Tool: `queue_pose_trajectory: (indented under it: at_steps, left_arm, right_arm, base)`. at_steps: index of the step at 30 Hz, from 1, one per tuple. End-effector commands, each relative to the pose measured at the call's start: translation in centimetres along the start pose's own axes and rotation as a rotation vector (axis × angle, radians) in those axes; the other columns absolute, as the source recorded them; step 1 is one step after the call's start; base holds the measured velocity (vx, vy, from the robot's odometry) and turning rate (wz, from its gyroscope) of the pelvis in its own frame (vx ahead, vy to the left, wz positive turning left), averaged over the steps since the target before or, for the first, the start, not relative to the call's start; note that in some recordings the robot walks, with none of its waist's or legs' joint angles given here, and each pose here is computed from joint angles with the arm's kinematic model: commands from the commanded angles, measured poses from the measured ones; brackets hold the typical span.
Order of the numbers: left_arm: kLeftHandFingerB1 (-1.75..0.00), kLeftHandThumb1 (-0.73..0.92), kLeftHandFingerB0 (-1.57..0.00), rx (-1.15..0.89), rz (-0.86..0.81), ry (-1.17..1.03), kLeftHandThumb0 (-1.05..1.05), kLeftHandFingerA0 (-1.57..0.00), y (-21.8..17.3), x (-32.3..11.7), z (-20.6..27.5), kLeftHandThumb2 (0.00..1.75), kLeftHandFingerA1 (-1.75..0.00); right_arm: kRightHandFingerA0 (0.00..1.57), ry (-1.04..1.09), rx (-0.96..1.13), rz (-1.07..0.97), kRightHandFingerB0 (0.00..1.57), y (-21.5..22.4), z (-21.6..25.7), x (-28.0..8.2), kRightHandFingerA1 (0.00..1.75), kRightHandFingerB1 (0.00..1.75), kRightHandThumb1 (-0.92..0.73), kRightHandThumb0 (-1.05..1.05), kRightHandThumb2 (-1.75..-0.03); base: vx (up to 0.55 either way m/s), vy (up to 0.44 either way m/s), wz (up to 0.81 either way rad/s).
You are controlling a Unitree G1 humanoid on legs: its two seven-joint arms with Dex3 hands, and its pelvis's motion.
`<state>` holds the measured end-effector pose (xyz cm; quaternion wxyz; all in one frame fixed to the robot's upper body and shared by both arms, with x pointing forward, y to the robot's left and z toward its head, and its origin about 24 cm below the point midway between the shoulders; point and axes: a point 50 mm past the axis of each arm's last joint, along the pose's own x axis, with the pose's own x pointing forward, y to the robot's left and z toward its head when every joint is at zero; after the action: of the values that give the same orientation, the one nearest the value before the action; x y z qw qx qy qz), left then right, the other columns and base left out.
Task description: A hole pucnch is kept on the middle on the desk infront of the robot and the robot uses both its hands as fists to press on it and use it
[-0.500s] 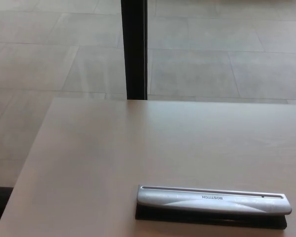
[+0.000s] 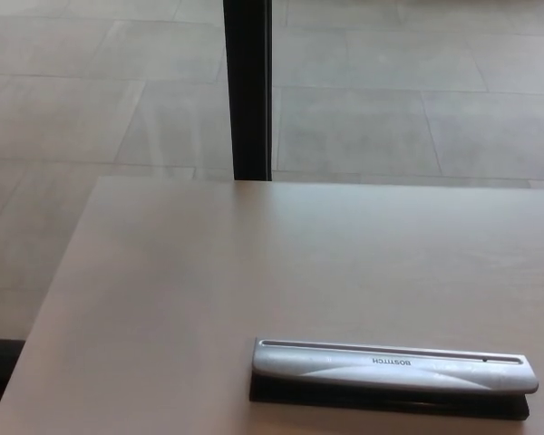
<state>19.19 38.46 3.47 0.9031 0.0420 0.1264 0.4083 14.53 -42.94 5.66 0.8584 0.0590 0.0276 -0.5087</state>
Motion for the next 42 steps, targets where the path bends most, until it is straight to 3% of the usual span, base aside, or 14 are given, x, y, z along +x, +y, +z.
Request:
queue_pose_trajectory:
  at_steps: [1, 4, 6, 8, 9, 10, 11, 13, 24, 27, 31, 32, 40, 42]
  left_arm:
    - [-0.53, 0.69, -0.64, -0.27, 0.071, -0.428, -0.39, -0.97, -2.4, -0.4, 16.1, 0.68, -0.87]
    - [-0.56, 0.71, -0.59, -0.323, -0.123, -0.59, -0.17, -0.86, -6.3, -3.8, 19.5, 0.78, -0.94]
    - [-0.75, 0.74, -0.69, -0.339, -0.23, -0.675, -0.06, -0.79, -7.8, -5.6, 20.4, 0.84, -1.44]
    - [-0.92, 0.74, -0.78, -0.385, -0.331, -0.714, -0.01, -0.85, -9.2, -7.1, 20.9, 0.88, -1.65]
    - [-0.94, 0.63, -0.81, -0.393, -0.389, -0.736, -0.07, -1.16, -10.3, -8.2, 21.1, 1.05, -1.36]
    - [-1.1, 0.78, -0.78, -0.39, -0.433, -0.745, -0.06, -0.9, -10.9, -8.8, 21.1, 0.87, -1.75]
    - [-1.03, 0.66, -0.83, -0.379, -0.497, -0.765, -0.17, -1.21, -11.7, -9.6, 21.0, 1.05, -1.41]
    - [-1.35, 0.65, -0.74, -0.372, -0.626, -0.802, -0.16, -0.93, -13.8, -11.5, 20.4, 0.95, -1.75]
    - [-1.32, 0.65, -0.79, -0.317, -0.943, -0.674, -0.25, -0.96, -18.6, -16.7, 16.3, 1.0, -1.75]
    - [-1.22, 0.71, -0.73, -0.373, -0.982, -0.553, -0.27, -0.89, -20.0, -18.0, 14.6, 0.91, -1.75]
    - [-1.47, 0.74, -0.62, -0.353, -1.054, -0.482, -0.26, -0.89, -21.3, -19.4, 13.2, 0.92, -1.75]
    - [-1.49, 0.74, -0.63, -0.357, -1.07, -0.439, -0.25, -0.88, -21.7, -19.7, 12.7, 0.94, -1.75]
    - [-1.57, 0.75, -0.59, -0.331, -1.129, -0.243, -0.29, -0.88, -24.1, -21.4, 9.3, 0.91, -1.75]
    - [-1.58, 0.76, -0.56, -0.303, -1.12, -0.196, -0.3, -0.85, -24.9, -21.7, 7.7, 0.93, -1.75]
  right_arm:
    - [1.25, -0.259, 0.374, 0.089, 0.36, 4.7, 12.6, 0.1, 0.65, 0.52, -0.68, -0.67, -0.63]
    - [1.36, -0.379, 0.38, 0.243, 0.86, 8.2, 14.6, -2.2, 0.81, 0.61, -0.57, -0.53, -0.76]
    - [1.41, -0.394, 0.385, 0.319, 1.08, 9.8, 15.2, -3.9, 1.13, 0.6, -0.49, -0.48, -0.84]
    - [1.36, -0.414, 0.392, 0.402, 1.07, 11.3, 15.5, -5.6, 1.34, 0.78, -0.46, -0.31, -0.92]
    - [1.27, -0.428, 0.382, 0.442, 0.99, 12.4, 15.4, -6.7, 1.44, 0.92, -0.51, -0.28, -0.93]
    - [1.23, -0.435, 0.363, 0.467, 0.93, 13.0, 15.2, -7.4, 1.55, 1.06, -0.53, -0.22, -0.97]
    - [1.1, -0.444, 0.337, 0.507, 0.86, 13.7, 14.9, -8.3, 1.66, 1.18, -0.56, -0.18, -1.04]
    - [1.0, -0.441, 0.283, 0.617, 0.83, 15.1, 13.9, -10.5, 1.74, 1.34, -0.59, -0.11, -1.13]
    - [1.14, -0.292, 0.273, 0.975, 0.8, 17.8, 8.1, -15.8, 1.75, 1.36, -0.66, -0.01, -1.31]
    - [1.19, -0.196, 0.207, 1.009, 0.63, 18.1, 5.7, -17.0, 1.75, 1.22, -0.73, -0.16, -1.09]
    - [1.17, -0.149, 0.107, 1.033, 0.68, 18.4, 3.8, -17.5, 1.75, 1.34, -0.72, -0.1, -1.22]
    - [1.03, -0.137, 0.1, 1.049, 0.55, 18.6, 3.3, -17.7, 1.75, 1.63, -0.7, -0.1, -1.22]
    - [1.19, -0.079, 0.019, 1.086, 0.81, 19.7, 0.5, -19.2, 1.75, 1.47, -0.64, -0.1, -1.38]
    - [1.09, -0.077, 0.006, 1.098, 0.68, 20.3, 0.0, -19.3, 1.75, 1.75, -0.59, -0.17, -1.39]
  base:
    - [0.0, 0.0, 0.0]
    - [0.0, 0.0, 0.0]
    - [0.0, 0.0, 0.0]
    - [0.0, 0.0, 0.0]
    - [0.0, 0.0, 0.0]
    - [0.0, 0.0, 0.0]
    - [0.0, 0.0, 0.0]
    - [0.0, 0.0, 0.0]
    - [0.0, 0.0, 0.0]
    - [0.0, 0.0, 0.0]
    - [0.0, 0.0, 0.0]
    - [0.0, 0.0, 0.0]
    - [0.0, 0.0, 0.0]
    - [0.0, 0.0, 0.0]
